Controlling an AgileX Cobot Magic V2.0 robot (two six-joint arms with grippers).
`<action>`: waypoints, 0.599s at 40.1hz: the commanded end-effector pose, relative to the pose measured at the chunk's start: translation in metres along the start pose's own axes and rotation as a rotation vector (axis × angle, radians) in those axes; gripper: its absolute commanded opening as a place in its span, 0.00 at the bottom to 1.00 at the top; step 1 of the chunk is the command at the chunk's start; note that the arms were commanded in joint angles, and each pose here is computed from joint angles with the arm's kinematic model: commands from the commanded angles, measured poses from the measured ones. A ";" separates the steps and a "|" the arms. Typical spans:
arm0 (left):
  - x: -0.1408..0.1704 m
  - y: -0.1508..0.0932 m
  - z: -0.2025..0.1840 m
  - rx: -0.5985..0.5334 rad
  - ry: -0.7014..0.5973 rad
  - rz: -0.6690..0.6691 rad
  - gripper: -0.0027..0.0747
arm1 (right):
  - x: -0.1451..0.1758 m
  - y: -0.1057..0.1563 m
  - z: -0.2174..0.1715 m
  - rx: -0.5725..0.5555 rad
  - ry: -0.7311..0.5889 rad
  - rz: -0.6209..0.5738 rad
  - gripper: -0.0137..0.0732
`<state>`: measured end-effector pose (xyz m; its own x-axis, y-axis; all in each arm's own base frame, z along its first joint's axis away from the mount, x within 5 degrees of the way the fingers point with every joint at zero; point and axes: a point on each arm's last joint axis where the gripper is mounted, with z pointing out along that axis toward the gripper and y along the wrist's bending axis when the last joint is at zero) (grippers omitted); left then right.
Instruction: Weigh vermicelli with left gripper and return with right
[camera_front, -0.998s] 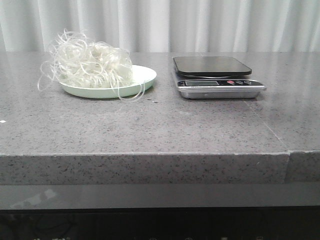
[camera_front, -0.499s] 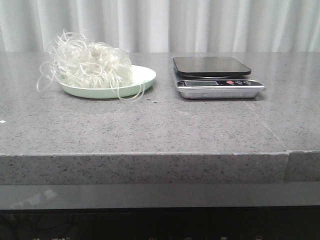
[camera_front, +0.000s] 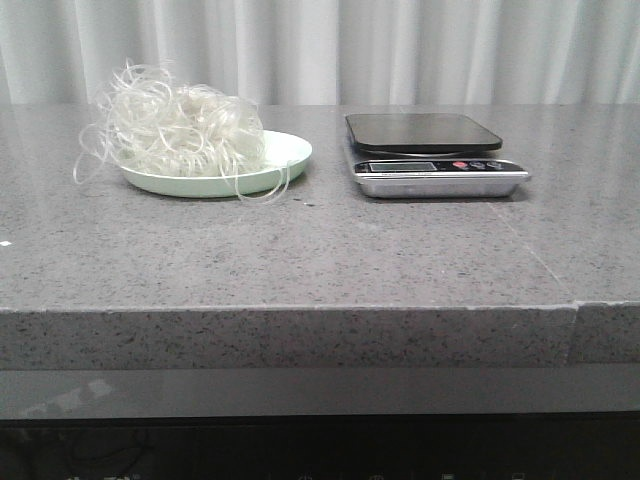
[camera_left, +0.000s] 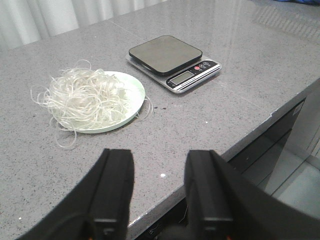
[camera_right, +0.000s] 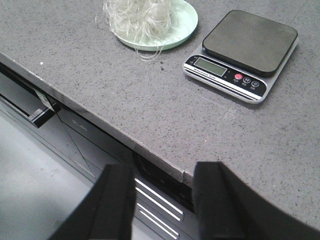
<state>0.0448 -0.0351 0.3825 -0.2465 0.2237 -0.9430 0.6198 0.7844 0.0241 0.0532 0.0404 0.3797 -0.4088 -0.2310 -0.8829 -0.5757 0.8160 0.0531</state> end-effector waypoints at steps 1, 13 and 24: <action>-0.013 0.000 -0.003 0.008 -0.090 0.001 0.40 | -0.009 -0.001 -0.004 0.013 -0.078 -0.005 0.48; -0.013 0.000 -0.003 0.008 -0.090 0.001 0.24 | -0.009 -0.001 -0.004 0.013 -0.078 -0.005 0.34; -0.013 0.000 -0.003 0.008 -0.090 0.001 0.24 | -0.009 -0.001 -0.004 0.013 -0.071 -0.005 0.34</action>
<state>0.0448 -0.0351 0.3825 -0.2465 0.2237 -0.9430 0.6198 0.7844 0.0241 0.0523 0.0398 0.3780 -0.4148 -0.2354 -0.8789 -0.5755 0.8161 0.0530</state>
